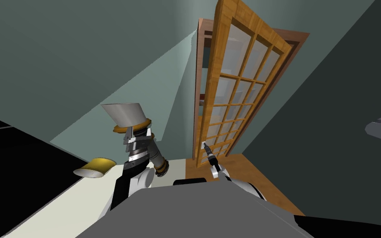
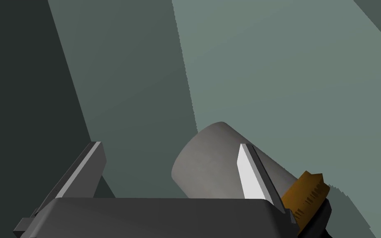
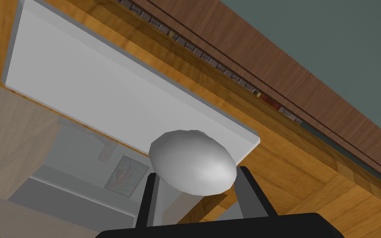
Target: Pull the door open
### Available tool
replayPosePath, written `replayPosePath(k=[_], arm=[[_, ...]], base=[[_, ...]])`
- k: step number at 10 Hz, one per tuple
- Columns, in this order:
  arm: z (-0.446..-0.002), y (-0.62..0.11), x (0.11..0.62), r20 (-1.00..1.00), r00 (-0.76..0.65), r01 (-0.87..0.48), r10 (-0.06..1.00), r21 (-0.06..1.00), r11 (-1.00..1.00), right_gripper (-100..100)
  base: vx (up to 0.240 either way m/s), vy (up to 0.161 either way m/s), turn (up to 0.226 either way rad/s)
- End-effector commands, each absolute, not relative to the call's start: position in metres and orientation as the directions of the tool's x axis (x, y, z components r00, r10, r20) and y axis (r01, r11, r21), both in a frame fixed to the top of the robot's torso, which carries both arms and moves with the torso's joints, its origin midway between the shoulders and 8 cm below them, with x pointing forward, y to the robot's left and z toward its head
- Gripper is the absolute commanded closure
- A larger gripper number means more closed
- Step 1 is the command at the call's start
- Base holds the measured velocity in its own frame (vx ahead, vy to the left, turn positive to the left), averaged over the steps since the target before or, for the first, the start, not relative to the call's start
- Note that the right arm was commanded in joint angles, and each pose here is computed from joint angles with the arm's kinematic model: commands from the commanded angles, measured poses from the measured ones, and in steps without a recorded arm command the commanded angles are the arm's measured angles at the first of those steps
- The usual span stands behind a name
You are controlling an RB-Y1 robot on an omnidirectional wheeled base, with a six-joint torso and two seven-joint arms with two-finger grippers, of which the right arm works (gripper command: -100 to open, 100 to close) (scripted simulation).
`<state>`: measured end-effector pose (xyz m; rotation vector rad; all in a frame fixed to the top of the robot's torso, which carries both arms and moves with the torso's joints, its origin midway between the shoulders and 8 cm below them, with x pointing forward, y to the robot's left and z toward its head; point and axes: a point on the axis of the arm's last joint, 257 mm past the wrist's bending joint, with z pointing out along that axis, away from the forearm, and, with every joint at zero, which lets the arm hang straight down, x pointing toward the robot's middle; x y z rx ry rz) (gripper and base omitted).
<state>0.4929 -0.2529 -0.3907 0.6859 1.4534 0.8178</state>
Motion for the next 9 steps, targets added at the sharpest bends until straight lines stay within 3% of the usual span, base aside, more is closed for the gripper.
replayPosePath(k=[1,4,5,9], arm=[[-0.387,-0.26,0.494,-0.549,-0.042,-0.063,0.835,0.835,0.546,100],[-0.387,-0.26,0.494,-0.549,-0.042,-0.063,0.835,0.835,0.546,100],[-0.385,-0.262,0.495,-0.583,-0.039,-0.072,0.811,0.811,0.58,-100],[-0.385,-0.271,0.493,-0.659,-0.036,-0.075,0.751,0.751,0.656,-100]], base=[[-0.008,-0.017,0.01],[0.002,-0.011,-0.017],[-0.027,0.008,0.076],[-0.045,0.027,0.042]])
